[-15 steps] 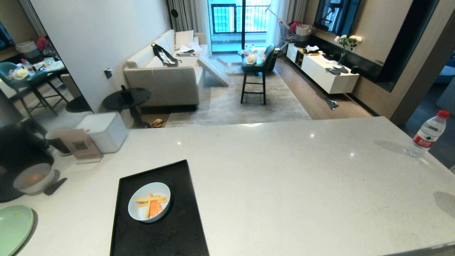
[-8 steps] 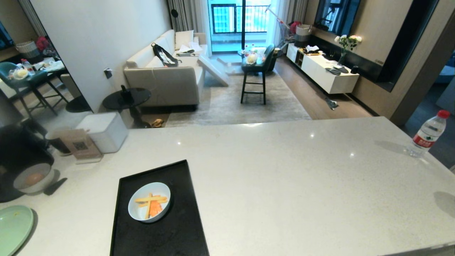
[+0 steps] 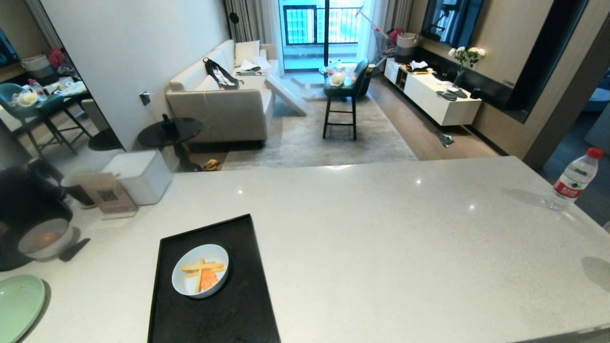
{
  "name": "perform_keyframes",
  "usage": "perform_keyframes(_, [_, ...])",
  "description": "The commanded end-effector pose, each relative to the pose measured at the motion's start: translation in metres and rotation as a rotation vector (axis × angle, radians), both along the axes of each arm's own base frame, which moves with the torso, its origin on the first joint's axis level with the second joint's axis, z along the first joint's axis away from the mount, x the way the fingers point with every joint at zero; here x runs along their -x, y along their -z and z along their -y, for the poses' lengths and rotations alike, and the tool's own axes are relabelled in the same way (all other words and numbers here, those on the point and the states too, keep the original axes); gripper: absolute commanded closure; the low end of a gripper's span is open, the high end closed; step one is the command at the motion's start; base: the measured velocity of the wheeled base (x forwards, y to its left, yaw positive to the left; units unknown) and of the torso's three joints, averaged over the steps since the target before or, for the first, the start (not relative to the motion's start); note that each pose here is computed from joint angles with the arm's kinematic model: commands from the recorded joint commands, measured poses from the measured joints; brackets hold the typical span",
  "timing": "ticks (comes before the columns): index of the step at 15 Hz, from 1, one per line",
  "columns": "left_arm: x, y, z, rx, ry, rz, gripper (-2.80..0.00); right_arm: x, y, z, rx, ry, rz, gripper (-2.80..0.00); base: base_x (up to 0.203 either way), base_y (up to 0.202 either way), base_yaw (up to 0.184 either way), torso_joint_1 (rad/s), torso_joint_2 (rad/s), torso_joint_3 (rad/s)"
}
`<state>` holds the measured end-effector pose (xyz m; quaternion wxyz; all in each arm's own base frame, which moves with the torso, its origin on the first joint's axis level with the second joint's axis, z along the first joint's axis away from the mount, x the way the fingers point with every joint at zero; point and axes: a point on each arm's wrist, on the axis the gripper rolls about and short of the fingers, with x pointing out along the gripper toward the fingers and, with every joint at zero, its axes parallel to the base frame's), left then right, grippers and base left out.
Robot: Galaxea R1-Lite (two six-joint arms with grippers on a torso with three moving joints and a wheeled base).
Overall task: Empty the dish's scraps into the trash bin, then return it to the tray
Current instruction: Pick up the bowl with leftover food
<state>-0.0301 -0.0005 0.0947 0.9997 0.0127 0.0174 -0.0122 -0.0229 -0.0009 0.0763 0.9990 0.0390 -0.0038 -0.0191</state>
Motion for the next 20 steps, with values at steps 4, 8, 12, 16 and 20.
perform_keyframes(4, [-0.027, -0.053, 0.0, -0.001, 0.005, -0.274, 0.0, 0.0, 0.0, 0.0, 0.0, 0.0, 0.001, 0.0, 0.0, 0.0, 0.0, 0.0, 0.0, 0.0])
perform_keyframes(8, [-0.083, -0.08, 0.001, -0.001, 0.015, -0.509, 0.0, 0.0, 0.0, 0.0, 0.0, 0.0, 0.0, 0.0, 0.0, 0.0, 0.0, 0.0, 0.0, 0.0])
perform_keyframes(12, [-0.145, -0.089, 0.001, -0.001, 0.016, -0.698, 0.0, 0.0, 0.0, 0.0, 0.0, 0.0, -0.001, 0.0, 0.0, 0.0, 0.0, 0.0, 0.0, 0.0])
perform_keyframes(16, [-0.186, -0.093, 0.006, -0.006, 0.037, -0.896, 0.0, 0.0, 0.0, 0.0, 0.0, 0.0, 0.0, 0.0, 0.0, 0.0, 0.0, 0.0, 0.0, 0.0])
perform_keyframes(20, [-0.226, -0.083, 0.013, 0.022, 0.032, -1.045, 0.0, 0.0, 0.0, 0.0, 0.0, 0.0, 0.0, 0.0, 0.0, 0.0, 0.0, 0.0, 0.0, 0.0])
